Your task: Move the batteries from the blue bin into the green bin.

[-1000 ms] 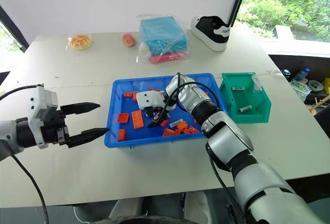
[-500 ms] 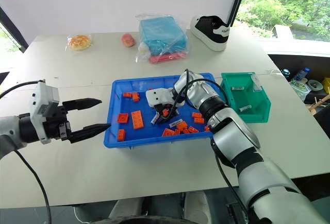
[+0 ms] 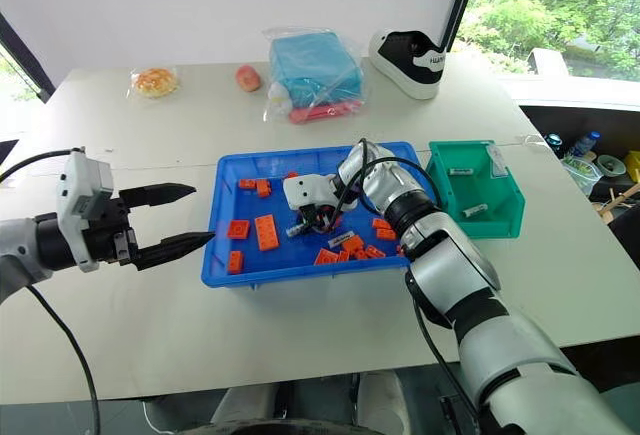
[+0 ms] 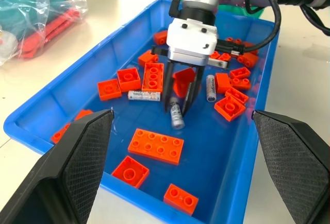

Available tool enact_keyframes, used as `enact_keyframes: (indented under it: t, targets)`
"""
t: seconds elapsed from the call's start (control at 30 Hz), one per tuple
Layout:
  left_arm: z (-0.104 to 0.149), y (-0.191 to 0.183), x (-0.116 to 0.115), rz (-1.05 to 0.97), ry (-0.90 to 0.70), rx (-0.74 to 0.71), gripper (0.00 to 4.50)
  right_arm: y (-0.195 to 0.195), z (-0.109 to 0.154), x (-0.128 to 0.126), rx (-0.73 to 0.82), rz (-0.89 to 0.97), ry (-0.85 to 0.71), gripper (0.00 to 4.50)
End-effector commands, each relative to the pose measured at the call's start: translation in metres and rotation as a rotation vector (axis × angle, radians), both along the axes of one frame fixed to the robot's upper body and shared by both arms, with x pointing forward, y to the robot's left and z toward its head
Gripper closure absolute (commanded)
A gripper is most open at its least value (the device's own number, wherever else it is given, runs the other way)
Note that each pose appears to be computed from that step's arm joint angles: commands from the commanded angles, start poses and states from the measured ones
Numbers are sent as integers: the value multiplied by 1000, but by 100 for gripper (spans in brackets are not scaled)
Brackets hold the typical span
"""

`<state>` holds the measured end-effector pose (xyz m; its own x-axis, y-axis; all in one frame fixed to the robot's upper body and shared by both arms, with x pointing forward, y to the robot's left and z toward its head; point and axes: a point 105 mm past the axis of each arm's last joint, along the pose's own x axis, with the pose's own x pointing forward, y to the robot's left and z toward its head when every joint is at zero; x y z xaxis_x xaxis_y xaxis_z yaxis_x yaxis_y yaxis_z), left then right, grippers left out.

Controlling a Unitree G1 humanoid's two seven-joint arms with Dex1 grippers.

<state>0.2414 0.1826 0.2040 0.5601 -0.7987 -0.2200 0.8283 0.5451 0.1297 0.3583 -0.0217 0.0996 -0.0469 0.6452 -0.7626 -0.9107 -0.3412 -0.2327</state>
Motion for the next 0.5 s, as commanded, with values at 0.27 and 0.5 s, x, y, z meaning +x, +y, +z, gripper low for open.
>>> enact_keyframes:
  t: [0.27, 0.5]
  targets:
    - [1, -8, -2, -42, -1, -8, 0, 5, 75, -25, 350, -70, 48, 447]
    - [-7, -17, -8, -108, 40, -20, 0, -104, 133, -27, 537, -583, -61, 447]
